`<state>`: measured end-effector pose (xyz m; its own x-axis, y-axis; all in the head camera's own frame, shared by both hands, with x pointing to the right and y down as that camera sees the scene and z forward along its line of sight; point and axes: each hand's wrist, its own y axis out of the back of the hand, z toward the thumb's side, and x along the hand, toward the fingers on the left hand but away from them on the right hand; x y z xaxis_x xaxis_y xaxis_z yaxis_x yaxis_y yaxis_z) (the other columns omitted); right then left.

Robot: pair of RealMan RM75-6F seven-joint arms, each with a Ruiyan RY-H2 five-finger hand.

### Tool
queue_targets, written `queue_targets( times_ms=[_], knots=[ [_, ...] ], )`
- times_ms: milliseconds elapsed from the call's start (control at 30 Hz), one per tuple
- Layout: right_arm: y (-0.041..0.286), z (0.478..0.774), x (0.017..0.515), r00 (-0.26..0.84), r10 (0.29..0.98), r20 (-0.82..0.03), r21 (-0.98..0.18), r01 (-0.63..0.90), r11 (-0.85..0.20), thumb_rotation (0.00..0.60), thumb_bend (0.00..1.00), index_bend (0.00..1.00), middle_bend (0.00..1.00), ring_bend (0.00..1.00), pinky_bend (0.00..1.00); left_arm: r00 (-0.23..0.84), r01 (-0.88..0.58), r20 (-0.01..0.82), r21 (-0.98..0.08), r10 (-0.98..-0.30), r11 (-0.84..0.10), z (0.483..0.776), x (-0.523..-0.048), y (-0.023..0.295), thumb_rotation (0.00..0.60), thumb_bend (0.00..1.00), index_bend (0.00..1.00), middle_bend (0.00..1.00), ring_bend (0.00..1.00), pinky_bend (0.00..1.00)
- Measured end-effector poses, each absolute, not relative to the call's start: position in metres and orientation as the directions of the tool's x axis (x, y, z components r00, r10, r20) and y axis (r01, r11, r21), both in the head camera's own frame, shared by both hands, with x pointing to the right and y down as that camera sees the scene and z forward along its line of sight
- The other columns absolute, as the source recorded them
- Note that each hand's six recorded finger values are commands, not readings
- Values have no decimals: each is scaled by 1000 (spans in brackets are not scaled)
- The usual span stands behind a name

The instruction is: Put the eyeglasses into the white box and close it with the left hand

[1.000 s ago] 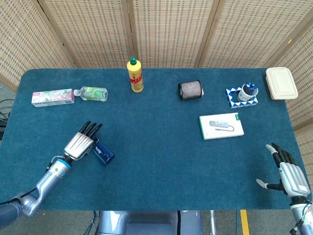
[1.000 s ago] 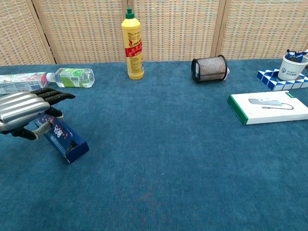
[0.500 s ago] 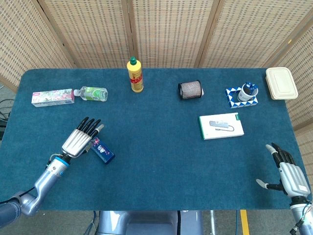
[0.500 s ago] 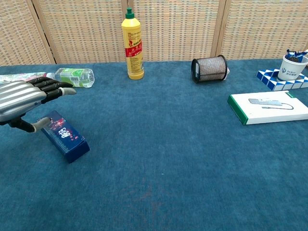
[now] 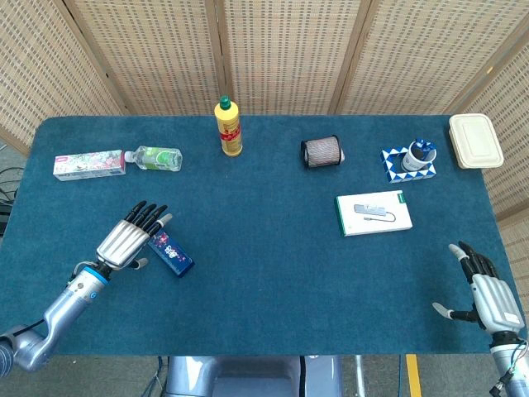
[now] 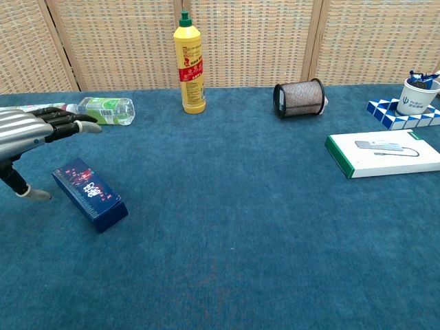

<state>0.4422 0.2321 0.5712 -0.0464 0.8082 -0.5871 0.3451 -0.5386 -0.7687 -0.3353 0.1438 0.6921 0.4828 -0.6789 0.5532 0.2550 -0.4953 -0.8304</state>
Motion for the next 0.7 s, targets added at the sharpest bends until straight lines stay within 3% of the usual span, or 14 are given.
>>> queue_targets(
  times_ms=[300, 433, 700],
  knots=[
    [232, 572, 442, -47, 807, -589, -767, 346, -540, 600, 0, 0, 0, 0, 0, 460, 326, 638, -769, -618, -550, 708, -323, 151, 600, 1, 0, 0, 0, 1],
    [232, 572, 442, -47, 805, -591, -766, 346, -542, 600, 0, 0, 0, 0, 0, 458, 334, 645, -763, -612, -554, 715, -312, 148, 600, 33, 0, 0, 7, 76],
    [232, 572, 443, -47, 805, -592, -765, 349, -542, 600, 0, 0, 0, 0, 0, 444, 351, 658, -752, -608, -557, 723, -300, 145, 600, 113, 19, 234, 200, 193]
  ],
)
